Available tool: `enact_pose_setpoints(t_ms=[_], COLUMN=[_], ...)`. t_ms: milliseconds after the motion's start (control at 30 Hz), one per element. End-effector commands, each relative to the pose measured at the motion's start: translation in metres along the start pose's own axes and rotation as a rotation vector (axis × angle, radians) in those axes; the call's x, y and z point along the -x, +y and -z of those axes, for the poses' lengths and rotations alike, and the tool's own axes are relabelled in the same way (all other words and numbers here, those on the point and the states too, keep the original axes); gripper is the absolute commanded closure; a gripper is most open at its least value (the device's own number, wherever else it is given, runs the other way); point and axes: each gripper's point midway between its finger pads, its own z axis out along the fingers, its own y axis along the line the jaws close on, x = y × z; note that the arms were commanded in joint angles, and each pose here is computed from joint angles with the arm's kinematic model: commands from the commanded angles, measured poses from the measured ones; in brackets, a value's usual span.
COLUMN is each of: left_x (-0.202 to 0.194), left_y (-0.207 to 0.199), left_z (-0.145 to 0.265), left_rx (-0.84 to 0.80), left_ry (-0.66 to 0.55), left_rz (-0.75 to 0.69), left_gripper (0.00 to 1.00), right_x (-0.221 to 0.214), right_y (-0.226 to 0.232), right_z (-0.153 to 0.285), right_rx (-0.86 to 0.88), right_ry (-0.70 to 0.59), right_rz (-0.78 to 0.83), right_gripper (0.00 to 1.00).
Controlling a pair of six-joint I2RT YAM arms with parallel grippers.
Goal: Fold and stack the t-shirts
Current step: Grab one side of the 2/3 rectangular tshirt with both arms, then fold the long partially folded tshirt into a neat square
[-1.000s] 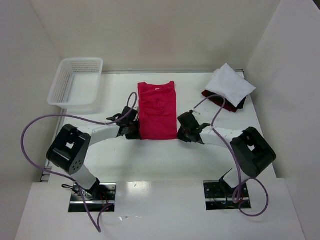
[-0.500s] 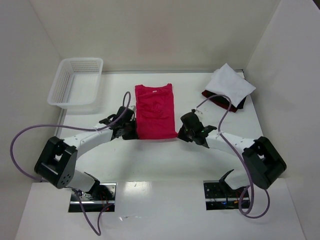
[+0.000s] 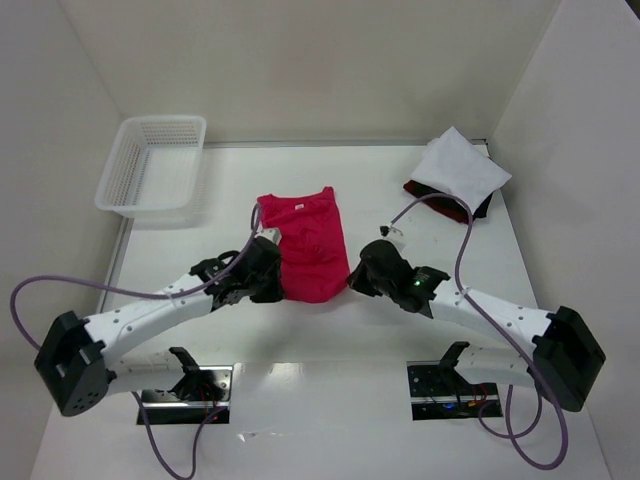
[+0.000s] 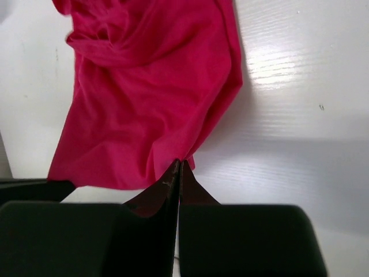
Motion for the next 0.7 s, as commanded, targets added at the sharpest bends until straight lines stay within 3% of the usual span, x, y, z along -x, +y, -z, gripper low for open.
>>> enact_pose_setpoints(t_ms=[0,333,467,667], left_x=[0.01,0.042,0.078,0.141], left_y=[-0.001,0.011,0.017,0.038], left_z=[0.038,0.067,0.079,0.072], left_rx=[0.002,0.07,0.087,0.121], left_ry=[-0.104,-0.245,-0.333,-0.37], left_rz=[0.102,0.185,0.194,0.181], left_gripper=[1.0,1.0,1.0,1.0], right_x=[0.027,0.066,0.111,0.165], right_y=[0.026,0.05,0.066,0.088], right_z=[0.029,0.034,0.025,0.004], right_rx=[0.054,0.043,0.047,0.058], right_ry=[-0.091,-0.197,-0.25,-0.284], right_rz=[-0.047,-0.016,0.003,0.035], right_gripper=[1.0,1.0,1.0,1.0])
